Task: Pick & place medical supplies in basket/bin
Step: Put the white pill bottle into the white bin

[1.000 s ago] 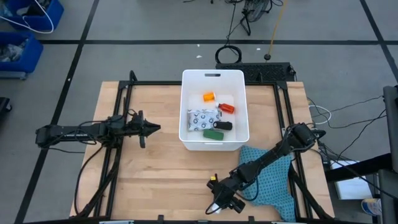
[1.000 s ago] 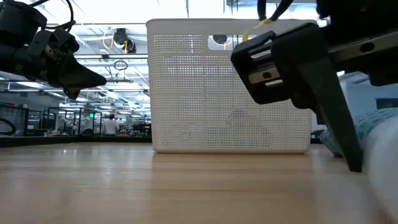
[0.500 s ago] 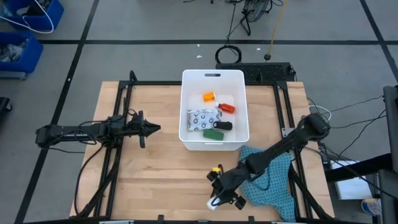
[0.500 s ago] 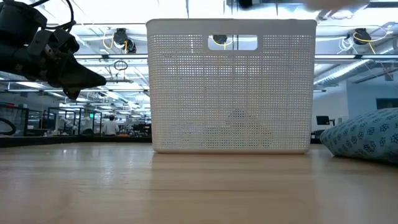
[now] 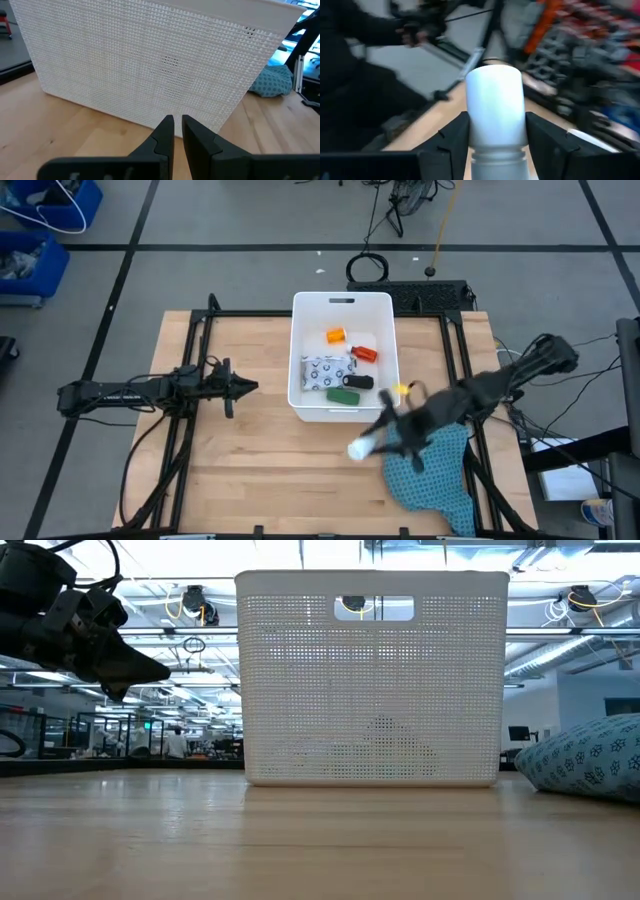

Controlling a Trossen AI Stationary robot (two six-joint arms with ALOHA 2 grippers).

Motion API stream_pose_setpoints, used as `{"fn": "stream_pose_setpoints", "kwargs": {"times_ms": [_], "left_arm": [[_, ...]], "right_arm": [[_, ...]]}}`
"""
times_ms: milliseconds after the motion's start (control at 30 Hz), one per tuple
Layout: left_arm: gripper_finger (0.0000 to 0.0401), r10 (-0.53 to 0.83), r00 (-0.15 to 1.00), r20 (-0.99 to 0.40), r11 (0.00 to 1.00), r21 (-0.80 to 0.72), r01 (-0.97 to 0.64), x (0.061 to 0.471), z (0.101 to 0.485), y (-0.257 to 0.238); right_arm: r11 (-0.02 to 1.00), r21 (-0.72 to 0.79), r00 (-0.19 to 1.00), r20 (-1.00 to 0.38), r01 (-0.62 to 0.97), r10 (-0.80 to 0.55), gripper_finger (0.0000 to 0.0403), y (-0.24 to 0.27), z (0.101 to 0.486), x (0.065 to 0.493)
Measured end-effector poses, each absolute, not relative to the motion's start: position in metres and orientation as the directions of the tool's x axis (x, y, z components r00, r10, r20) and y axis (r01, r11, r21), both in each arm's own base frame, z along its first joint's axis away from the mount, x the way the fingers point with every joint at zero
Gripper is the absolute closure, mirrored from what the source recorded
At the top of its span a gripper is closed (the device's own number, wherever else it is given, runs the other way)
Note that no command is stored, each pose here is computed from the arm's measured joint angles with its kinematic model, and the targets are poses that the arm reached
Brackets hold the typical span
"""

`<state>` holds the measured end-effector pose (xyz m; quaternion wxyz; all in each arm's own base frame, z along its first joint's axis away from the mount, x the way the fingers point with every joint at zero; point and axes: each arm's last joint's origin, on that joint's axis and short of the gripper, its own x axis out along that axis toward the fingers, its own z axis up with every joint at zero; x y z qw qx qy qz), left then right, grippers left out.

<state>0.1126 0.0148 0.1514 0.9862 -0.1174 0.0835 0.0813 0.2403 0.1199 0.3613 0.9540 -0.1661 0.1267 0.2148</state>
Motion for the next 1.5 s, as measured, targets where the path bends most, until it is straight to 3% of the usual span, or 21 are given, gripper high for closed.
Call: {"fn": "stream_pose_setpoints", "kwargs": {"times_ms": [233,333,667,933,1200,1500], "left_arm": [[0.0364,0.147,0.972,-0.185,0.961,-0.205,-0.185,0.113,0.151,0.015],[0.0364,0.148,0.972,-0.185,0.961,-0.205,-0.185,0.113,0.151,0.015],[0.0364,0.151,0.971,-0.185,0.961,-0.202,-0.188,0.112,0.151,0.015],[0.0364,0.166,0.969,-0.184,0.965,-0.174,-0.198,0.112,0.151,0.016],[0.0364,0.27,0.949,-0.166,0.958,-0.058,-0.282,0.112,0.153,0.019],[0.0364,0.267,0.949,-0.167,0.963,0.071,-0.258,0.112,0.153,0.018]], "right_arm": [[0.921,-0.281,0.962,-0.123,-0.269,0.243,0.0249,0.069,0.373,0.196],[0.934,-0.28,0.974,-0.103,-0.223,0.202,0.0248,0.055,0.363,0.181],[0.955,-0.276,0.988,0.072,-0.109,0.134,0.0247,0.031,0.355,0.132],[0.922,-0.341,0.971,0.205,0.185,-0.119,0.0248,0.013,0.354,0.092],[0.896,-0.327,0.947,0.214,0.301,-0.24,0.0249,0.005,0.318,0.074],[0.897,-0.251,0.92,0.247,0.365,-0.305,0.0249,0.004,0.267,0.078]]}}
